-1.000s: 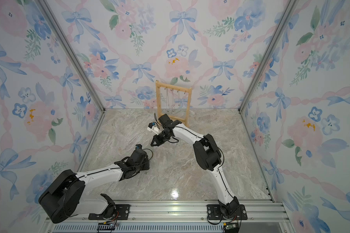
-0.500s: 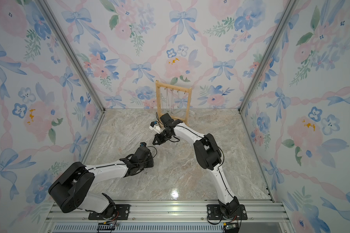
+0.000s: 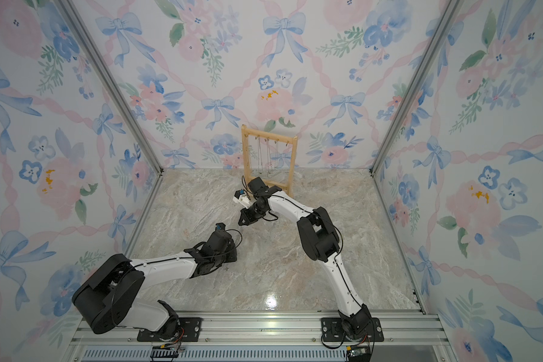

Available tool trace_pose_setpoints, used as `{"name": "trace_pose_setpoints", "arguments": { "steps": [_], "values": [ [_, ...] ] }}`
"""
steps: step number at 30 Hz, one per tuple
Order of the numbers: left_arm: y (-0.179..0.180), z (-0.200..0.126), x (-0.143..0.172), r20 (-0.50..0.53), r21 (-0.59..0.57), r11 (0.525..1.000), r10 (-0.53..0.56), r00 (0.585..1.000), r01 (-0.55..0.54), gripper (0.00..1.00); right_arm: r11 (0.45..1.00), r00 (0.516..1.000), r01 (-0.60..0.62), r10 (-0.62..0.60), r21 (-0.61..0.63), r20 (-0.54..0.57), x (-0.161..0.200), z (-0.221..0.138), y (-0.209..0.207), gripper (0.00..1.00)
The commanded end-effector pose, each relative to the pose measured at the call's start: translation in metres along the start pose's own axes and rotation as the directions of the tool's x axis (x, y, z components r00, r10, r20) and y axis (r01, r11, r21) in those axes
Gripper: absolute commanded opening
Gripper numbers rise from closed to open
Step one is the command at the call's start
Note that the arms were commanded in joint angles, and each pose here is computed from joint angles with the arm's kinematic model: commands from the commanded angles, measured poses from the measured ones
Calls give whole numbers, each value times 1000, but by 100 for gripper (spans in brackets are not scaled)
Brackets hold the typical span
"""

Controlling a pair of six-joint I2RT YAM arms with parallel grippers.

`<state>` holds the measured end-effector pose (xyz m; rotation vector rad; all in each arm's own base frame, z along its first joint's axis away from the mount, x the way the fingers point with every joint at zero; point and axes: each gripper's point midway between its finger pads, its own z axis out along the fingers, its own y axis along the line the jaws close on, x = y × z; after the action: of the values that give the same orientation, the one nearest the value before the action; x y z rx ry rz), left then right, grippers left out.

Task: Take the necklace off the jewelry display stand
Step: Place the necklace at the center of the board.

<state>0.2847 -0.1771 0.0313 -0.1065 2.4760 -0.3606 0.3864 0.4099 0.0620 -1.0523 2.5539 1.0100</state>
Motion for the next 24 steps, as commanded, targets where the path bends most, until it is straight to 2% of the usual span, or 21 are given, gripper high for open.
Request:
{"name": "trace_pose_setpoints", "arguments": {
  "steps": [1, 9, 24],
  "values": [
    [8, -1, 1, 19, -27, 1000, -15, 1000, 15, 13, 999, 999, -35, 35, 30, -19, 2, 1, -13, 0],
    [7, -2, 4, 22, -6, 1000, -29, 999, 29, 13, 997, 999, -41, 42, 70, -21, 2, 5, -23, 0],
    [32, -5, 33, -6, -43, 997, -61, 998, 61, 13, 988, 997, -56, 63, 144, -44, 4, 13, -42, 1]
  ]
}}
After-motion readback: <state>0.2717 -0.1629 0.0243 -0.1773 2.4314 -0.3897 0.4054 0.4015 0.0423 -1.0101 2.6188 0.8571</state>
